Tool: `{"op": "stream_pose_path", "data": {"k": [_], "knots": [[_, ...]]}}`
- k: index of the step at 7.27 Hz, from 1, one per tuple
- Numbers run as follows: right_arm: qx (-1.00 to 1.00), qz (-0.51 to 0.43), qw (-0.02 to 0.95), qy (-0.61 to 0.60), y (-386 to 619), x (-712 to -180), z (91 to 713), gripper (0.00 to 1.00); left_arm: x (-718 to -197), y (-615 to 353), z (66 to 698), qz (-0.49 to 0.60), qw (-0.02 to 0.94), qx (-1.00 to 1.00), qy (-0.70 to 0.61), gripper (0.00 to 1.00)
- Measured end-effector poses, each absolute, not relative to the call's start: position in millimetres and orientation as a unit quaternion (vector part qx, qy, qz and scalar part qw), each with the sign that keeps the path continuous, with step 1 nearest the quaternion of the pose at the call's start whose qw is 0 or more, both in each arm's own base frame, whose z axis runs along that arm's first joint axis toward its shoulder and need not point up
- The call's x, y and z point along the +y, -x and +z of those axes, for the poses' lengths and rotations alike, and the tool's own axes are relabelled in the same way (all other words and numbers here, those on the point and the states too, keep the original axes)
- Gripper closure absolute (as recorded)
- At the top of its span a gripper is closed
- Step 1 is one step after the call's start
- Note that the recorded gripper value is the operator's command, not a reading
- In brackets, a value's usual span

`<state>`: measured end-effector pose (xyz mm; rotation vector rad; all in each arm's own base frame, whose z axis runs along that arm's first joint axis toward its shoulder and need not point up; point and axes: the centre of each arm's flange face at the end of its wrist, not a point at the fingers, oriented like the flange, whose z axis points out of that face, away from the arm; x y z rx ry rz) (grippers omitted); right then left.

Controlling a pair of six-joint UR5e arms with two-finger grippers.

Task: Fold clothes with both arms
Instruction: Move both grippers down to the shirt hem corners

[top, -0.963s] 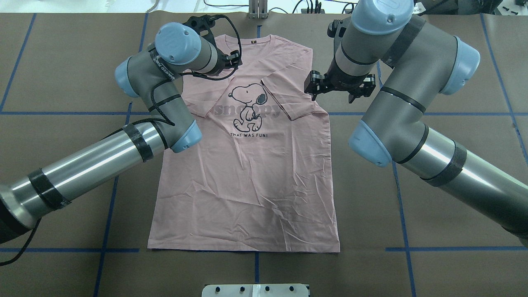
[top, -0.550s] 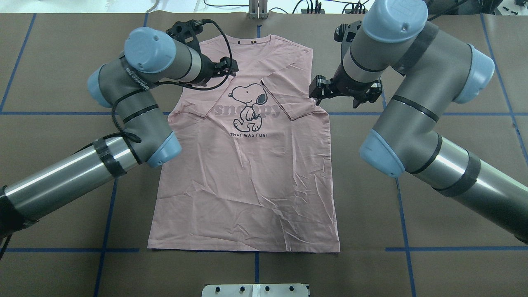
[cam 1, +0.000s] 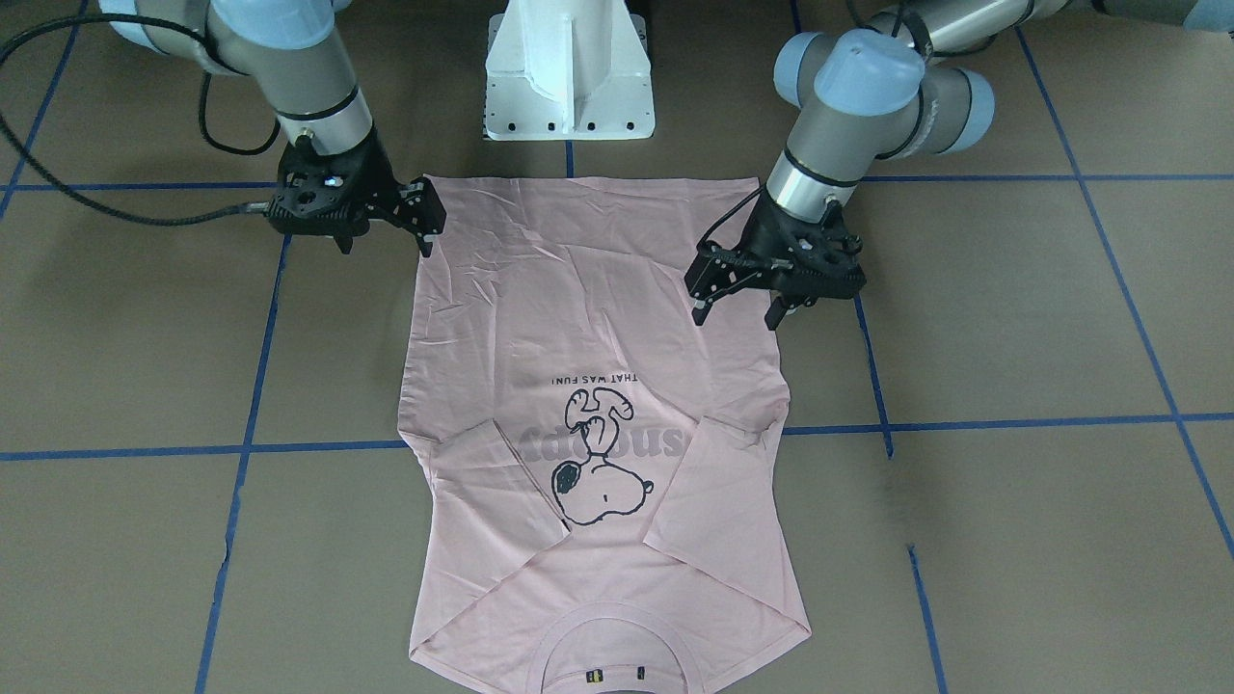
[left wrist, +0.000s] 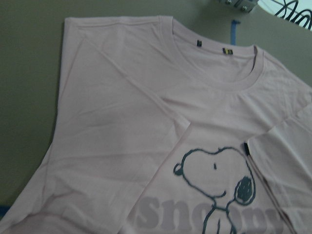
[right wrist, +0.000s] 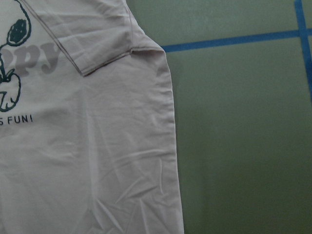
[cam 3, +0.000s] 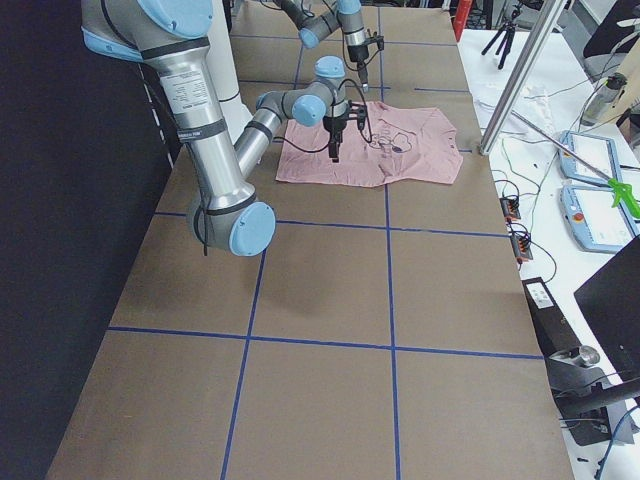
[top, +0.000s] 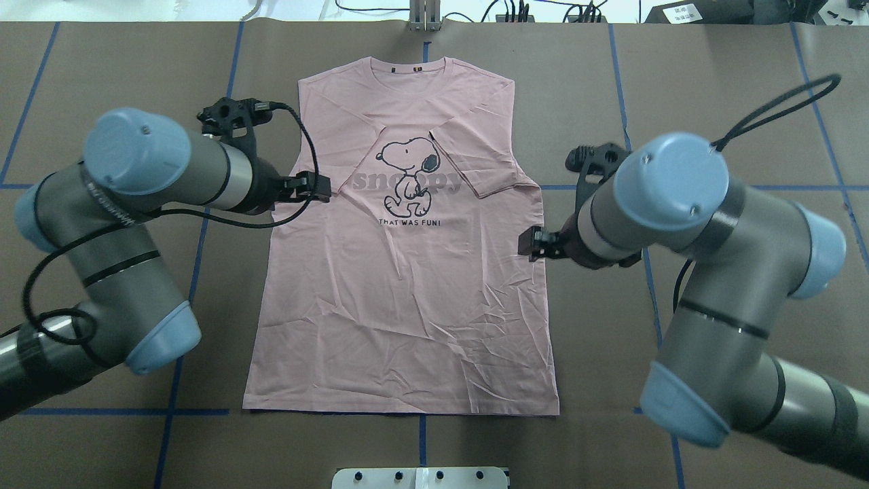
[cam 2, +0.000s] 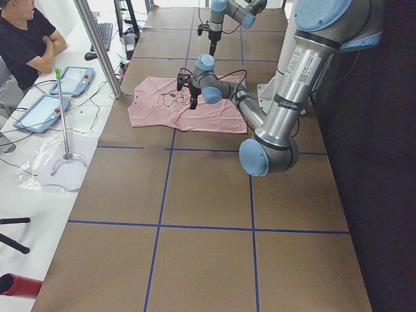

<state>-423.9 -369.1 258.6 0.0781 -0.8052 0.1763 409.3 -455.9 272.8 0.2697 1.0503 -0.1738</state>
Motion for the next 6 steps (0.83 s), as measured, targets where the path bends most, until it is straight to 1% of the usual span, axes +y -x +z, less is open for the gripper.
{"op": "stream_pose_path", "data": {"k": [1,2,3,4,6], "knots": [[-0.392,0.102,0.914,-0.035,446.8,-319.4,258.1,0.0,-436.2,-388.3,279.6,-0.078,0.853,0.5,-0.129,0.0],[-0.393,0.119,0.911,-0.032,466.8,-272.4,261.2,0.0,-427.0,-378.9,284.0,-0.076,0.854,0.499,-0.129,0.0],[-0.395,0.124,0.91,-0.037,479.7,-237.3,271.8,0.0,-423.9,-377.1,288.0,-0.075,0.855,0.497,-0.127,0.0],[-0.397,0.122,0.909,-0.04,484.2,-214.8,291.4,0.0,-423.3,-377.2,289.9,-0.075,0.856,0.495,-0.126,0.0],[-0.397,0.117,0.91,-0.04,485.9,-199.6,328.4,0.0,-423.0,-378.4,288.2,-0.073,0.856,0.496,-0.126,0.0]]}}
